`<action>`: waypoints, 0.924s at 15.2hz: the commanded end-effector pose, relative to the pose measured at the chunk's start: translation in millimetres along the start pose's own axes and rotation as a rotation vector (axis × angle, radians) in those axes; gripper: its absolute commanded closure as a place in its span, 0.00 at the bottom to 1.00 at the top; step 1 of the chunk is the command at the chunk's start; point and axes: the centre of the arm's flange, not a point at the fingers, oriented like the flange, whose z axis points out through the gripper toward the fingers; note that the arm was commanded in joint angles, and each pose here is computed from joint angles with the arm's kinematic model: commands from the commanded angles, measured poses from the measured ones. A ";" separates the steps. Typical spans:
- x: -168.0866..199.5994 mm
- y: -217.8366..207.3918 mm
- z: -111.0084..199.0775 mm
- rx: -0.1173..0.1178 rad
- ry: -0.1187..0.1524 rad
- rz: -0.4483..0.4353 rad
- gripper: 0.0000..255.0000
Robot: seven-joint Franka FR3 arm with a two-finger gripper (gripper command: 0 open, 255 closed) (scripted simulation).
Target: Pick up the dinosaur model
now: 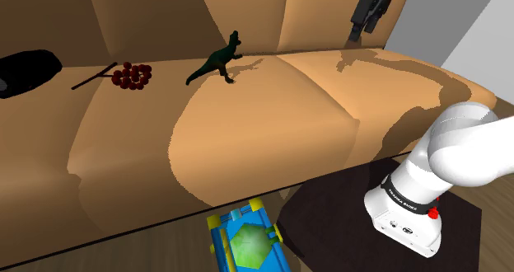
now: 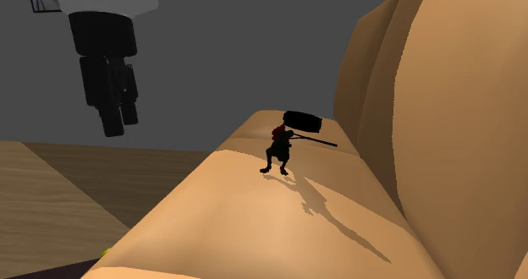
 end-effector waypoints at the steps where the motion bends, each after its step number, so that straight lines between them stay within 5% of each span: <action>1: 0.0 0.0 0.0 0.000 0.000 0.000 0.00; 14: 110.1 -126.0 53.8 -0.075 0.050 0.200 0.00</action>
